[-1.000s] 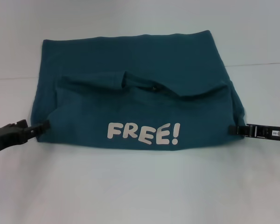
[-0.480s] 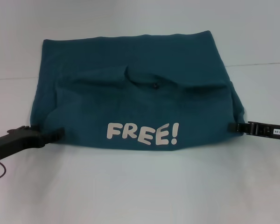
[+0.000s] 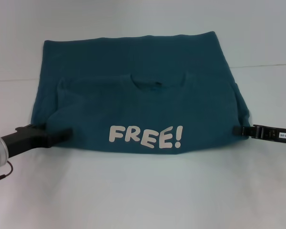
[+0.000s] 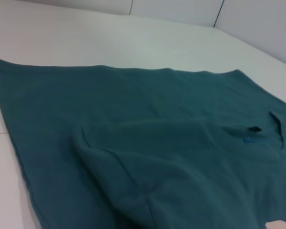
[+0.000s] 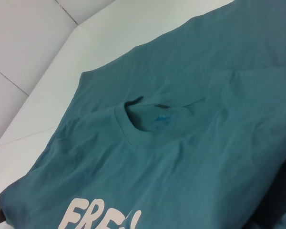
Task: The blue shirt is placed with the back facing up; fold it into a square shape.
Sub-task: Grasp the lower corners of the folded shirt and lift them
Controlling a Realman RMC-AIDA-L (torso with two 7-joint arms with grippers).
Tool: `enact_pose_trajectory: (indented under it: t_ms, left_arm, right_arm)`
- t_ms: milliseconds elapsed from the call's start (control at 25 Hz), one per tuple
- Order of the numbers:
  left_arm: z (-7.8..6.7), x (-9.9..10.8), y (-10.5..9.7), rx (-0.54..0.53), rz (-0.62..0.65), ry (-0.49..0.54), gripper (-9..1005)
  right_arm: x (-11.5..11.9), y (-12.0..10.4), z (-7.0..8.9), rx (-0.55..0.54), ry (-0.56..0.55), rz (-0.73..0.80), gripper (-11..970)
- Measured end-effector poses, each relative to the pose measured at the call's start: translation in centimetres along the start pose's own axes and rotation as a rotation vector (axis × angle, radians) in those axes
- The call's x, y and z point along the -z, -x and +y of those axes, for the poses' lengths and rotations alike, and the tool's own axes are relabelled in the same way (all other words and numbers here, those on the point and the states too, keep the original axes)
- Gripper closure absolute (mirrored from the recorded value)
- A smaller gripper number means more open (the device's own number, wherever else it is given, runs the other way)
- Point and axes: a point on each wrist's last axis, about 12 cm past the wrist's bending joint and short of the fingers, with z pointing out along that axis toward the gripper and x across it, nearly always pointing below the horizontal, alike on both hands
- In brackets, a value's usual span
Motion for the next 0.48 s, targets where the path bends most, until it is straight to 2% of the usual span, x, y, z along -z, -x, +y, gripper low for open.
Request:
enact_pose_trajectory:
  t_ms: [480]
  left_arm:
    - [-0.41, -0.40, -0.40, -0.040, 0.039, 0.004, 149]
  right_arm:
    - [0.03, -0.13, 0.01, -0.003, 0.003, 0.002, 902]
